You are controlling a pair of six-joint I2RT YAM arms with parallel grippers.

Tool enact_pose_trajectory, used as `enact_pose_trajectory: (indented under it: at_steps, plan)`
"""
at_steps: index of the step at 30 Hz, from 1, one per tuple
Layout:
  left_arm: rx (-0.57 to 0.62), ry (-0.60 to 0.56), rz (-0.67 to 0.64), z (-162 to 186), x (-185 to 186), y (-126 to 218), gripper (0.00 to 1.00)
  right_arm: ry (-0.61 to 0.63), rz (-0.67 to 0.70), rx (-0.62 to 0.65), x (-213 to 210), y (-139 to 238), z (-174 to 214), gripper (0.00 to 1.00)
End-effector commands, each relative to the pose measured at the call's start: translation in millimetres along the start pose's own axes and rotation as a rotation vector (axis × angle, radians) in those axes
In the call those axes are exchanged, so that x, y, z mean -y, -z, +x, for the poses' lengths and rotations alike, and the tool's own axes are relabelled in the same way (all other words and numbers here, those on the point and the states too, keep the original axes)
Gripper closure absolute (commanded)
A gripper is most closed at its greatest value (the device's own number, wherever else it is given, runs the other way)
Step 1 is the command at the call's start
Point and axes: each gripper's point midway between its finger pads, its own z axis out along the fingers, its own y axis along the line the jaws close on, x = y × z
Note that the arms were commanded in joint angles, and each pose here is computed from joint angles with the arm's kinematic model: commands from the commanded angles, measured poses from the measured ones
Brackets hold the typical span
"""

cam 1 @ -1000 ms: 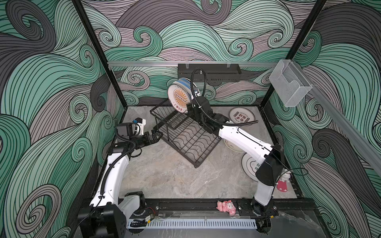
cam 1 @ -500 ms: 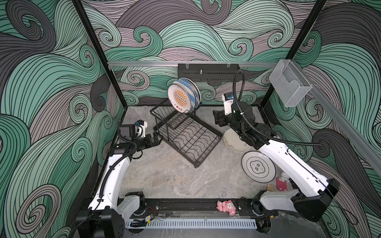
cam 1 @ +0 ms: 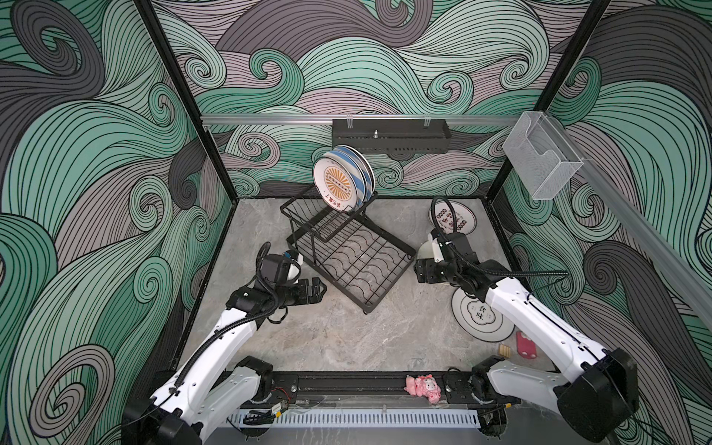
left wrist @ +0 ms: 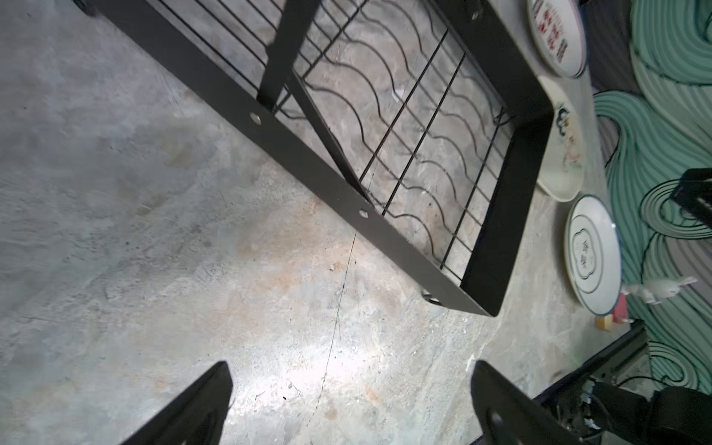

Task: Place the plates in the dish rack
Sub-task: 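Open and withdraw the right gripper while the left gripper moves beside the rack, then move the right gripper onto the green-rimmed white plate and drag it toward the rack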

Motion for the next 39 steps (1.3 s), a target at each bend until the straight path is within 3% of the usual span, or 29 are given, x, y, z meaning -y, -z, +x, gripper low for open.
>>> enact_pose_trajectory:
  at_steps: [1, 16, 22, 39]
  plan:
    - [0.046, 0.072, -0.051, -9, 1, -14, 0.01, -0.061, 0.009, 0.02, 11, 0, -3, 0.12]
    - [0.007, 0.013, -0.004, 4, 28, -45, 0.02, -0.294, 0.205, -0.183, 86, -19, 70, 0.09]
    - [-0.028, -0.023, 0.056, 12, 37, -48, 0.01, -0.372, 0.186, -0.273, 84, -31, 101, 0.08]
    - [-0.015, -0.044, 0.105, 11, 45, -45, 0.01, -0.51, 0.107, -0.313, 69, -50, 134, 0.07]
